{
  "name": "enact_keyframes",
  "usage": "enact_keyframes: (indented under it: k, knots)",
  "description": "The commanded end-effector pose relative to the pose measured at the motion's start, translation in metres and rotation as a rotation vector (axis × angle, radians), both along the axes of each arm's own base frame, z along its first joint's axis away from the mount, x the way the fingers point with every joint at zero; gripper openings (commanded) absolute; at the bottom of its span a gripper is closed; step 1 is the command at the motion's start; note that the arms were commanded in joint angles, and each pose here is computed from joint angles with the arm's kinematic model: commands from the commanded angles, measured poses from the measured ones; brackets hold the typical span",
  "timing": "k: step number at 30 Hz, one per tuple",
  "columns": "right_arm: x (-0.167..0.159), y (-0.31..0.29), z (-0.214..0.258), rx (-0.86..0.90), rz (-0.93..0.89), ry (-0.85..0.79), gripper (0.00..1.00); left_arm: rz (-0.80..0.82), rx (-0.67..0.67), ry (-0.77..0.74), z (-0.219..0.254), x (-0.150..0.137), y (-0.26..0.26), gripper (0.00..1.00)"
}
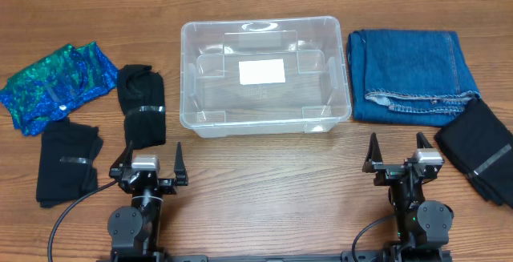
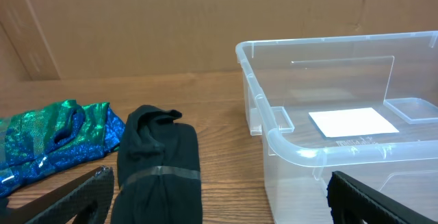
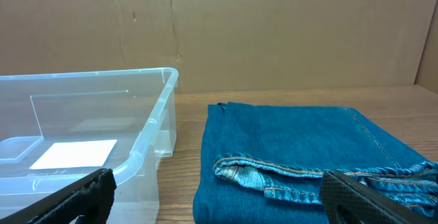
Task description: Pack container
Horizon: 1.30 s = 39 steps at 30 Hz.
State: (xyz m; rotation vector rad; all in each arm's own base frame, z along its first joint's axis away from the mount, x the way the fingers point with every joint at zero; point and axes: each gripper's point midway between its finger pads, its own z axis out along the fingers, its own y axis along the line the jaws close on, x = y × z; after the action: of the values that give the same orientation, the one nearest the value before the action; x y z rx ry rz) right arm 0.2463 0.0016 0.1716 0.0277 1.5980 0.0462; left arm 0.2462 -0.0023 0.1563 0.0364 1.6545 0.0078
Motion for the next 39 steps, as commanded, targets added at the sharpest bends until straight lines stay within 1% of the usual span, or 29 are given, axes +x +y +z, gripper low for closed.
enact_keyframes:
  k: [1, 32, 34, 37, 39]
  knots:
    - [0.0, -0.002, -0.002, -0.003, -0.011, -0.003, 1.0, 0.008, -0.006, -0.006, -0.001, 0.0, 0.001, 1.0]
    - [0.0, -0.002, -0.002, -0.003, -0.011, -0.003, 1.0, 0.015, -0.005, -0.006, -0.001, 0.0, 0.003, 1.0]
    - [0.0, -0.002, -0.002, -0.003, -0.011, -0.003, 1.0, -0.022, -0.01, -0.016, 0.002, 0.0, -0.004, 1.0]
    - [0.0, -0.002, -0.002, -0.003, -0.011, -0.003, 1.0, -0.143, -0.089, -0.107, 0.026, -0.002, -0.025, 1.0]
    - [0.0, -0.002, -0.002, -0.003, -0.011, -0.003, 1.0, -0.159, -0.16, -0.144, 0.041, -0.004, -0.027, 1.0]
